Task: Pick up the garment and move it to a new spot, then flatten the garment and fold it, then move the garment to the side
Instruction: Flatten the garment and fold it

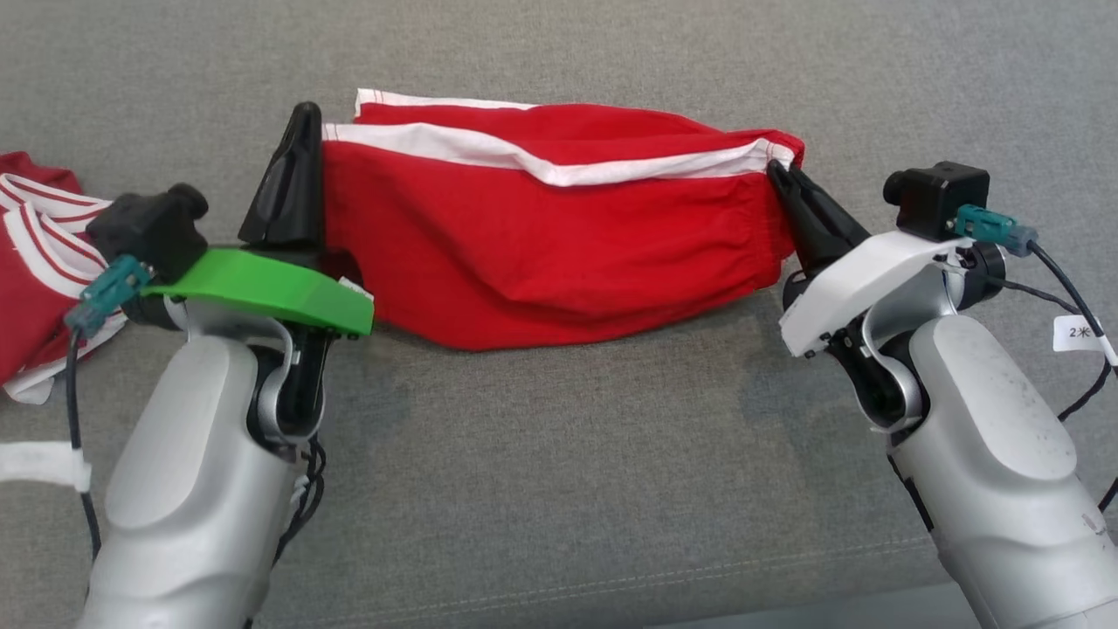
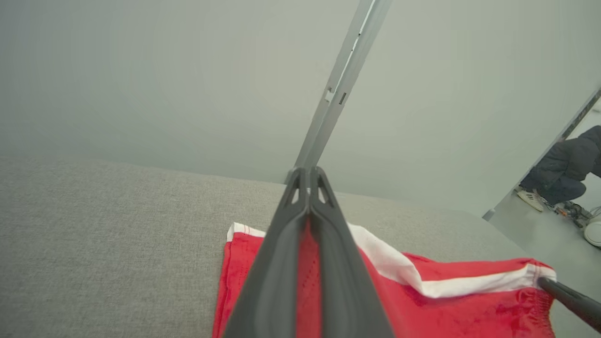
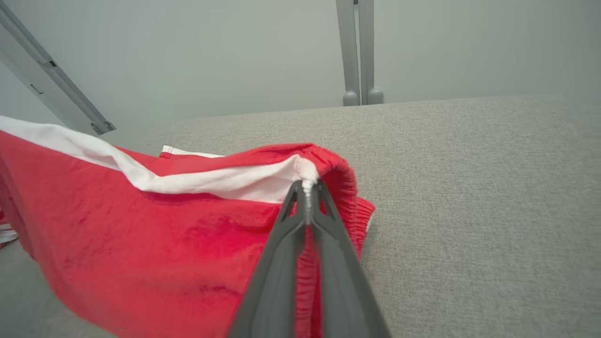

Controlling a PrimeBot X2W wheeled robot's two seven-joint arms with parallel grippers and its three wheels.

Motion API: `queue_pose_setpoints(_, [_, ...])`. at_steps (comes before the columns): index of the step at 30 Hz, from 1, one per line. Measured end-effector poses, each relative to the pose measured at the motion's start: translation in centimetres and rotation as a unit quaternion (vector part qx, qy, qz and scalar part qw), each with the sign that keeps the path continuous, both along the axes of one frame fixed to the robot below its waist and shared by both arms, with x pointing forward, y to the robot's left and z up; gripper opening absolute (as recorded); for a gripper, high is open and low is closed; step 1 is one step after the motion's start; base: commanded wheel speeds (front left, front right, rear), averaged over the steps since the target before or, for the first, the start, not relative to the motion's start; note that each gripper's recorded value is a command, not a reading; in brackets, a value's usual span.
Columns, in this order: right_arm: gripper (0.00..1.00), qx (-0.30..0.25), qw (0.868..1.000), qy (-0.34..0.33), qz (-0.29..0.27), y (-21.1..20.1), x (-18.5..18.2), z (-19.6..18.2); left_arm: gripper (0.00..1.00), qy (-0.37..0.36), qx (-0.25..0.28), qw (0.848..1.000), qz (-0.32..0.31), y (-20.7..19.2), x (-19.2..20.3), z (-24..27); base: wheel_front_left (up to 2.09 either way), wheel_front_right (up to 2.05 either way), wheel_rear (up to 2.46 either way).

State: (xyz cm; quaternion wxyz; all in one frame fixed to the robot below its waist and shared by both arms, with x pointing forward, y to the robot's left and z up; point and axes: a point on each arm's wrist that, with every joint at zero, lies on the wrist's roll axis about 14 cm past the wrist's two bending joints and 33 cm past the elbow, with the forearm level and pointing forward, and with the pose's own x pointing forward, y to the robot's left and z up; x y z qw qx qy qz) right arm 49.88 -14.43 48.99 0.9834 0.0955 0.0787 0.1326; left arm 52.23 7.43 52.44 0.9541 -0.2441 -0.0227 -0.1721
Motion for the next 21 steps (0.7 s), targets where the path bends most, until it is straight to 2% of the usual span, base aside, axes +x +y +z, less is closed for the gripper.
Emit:
queue_pose_setpoints(5, [0.00,-0.015,1.000,0.001,-0.010,-0.5,1.6,-1.0,0.00,0.005,0.039,0.999,-0.019,-1.4,2.9,-1.5,0.00,0.00,0.00])
queue_pose_setpoints(21, [0.00,-0.048,0.998,0.008,-0.040,-2.2,5.0,-2.4,0.00,0.016,0.074,0.996,-0.049,-4.4,8.7,-4.0,0.00,0.00,0.00])
